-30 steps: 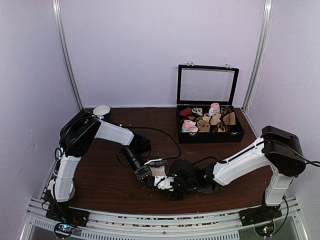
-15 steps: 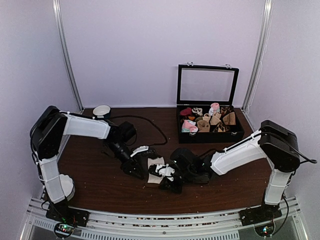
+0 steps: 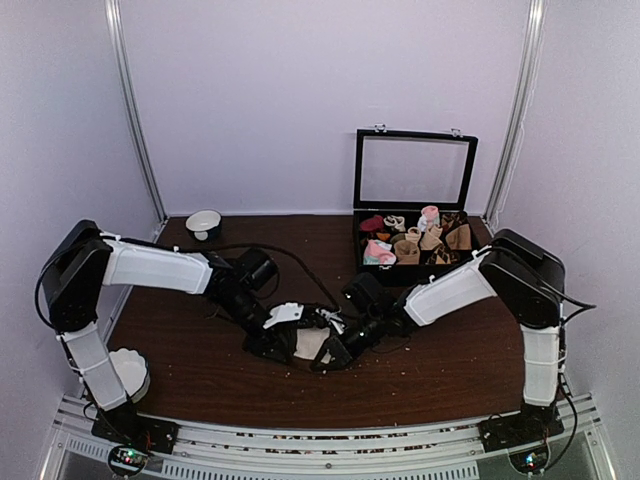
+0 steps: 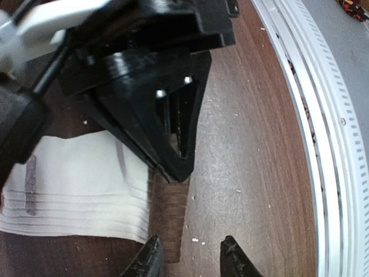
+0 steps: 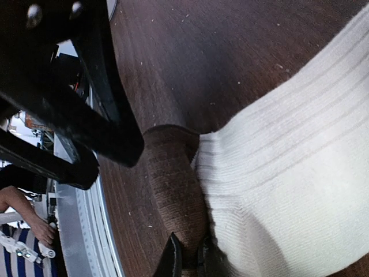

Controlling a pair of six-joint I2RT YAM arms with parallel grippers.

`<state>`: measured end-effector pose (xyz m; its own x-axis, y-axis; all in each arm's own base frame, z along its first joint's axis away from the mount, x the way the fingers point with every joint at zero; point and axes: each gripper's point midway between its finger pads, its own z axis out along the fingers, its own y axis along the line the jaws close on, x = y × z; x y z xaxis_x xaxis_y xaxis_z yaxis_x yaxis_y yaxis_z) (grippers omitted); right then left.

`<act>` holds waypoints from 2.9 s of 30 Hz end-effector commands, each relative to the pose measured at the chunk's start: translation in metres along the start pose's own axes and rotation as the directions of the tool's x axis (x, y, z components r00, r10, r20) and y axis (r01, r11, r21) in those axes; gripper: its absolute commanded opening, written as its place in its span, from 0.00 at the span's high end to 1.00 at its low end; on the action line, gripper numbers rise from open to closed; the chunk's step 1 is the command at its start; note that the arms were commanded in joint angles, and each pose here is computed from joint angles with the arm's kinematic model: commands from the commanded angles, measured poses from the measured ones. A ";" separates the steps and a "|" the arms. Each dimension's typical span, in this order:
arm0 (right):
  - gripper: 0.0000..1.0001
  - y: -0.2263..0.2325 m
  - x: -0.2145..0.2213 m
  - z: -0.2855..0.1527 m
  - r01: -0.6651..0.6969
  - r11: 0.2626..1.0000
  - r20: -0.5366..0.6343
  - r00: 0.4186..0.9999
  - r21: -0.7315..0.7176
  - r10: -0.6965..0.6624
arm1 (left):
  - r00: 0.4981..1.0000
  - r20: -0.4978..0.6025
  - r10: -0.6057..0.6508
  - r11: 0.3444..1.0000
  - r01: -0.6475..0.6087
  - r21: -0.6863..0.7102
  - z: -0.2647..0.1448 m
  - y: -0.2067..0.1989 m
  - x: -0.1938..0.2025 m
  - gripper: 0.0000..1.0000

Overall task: Roll the socks
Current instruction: Roll the sock at the center of the board.

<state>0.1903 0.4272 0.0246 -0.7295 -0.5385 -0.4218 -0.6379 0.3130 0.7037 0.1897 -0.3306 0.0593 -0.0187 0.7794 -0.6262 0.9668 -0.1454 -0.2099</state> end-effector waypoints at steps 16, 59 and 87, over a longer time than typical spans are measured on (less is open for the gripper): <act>1.00 -0.064 0.068 0.006 -0.366 0.921 -0.136 0.914 0.135 0.383 | 0.974 -0.160 0.162 0.981 -0.176 -0.077 0.043 0.016 0.012 0.80; 0.09 -0.005 -0.004 -0.190 -0.023 0.702 0.500 0.718 0.712 -0.484 | 0.789 -0.196 -0.582 0.748 0.615 0.249 0.055 0.022 0.055 1.00; 0.58 -0.008 -0.003 0.002 0.722 0.531 -0.110 0.632 0.444 -0.767 | 0.757 -0.211 -0.618 0.712 0.653 0.256 0.056 0.029 0.064 1.00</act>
<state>0.1953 0.4331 0.0384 0.0690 -0.6267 -0.7762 -0.9634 0.1603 -0.2151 0.2064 -0.3482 0.0148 -0.5855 0.7449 -0.3198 0.5756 0.1042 -0.8111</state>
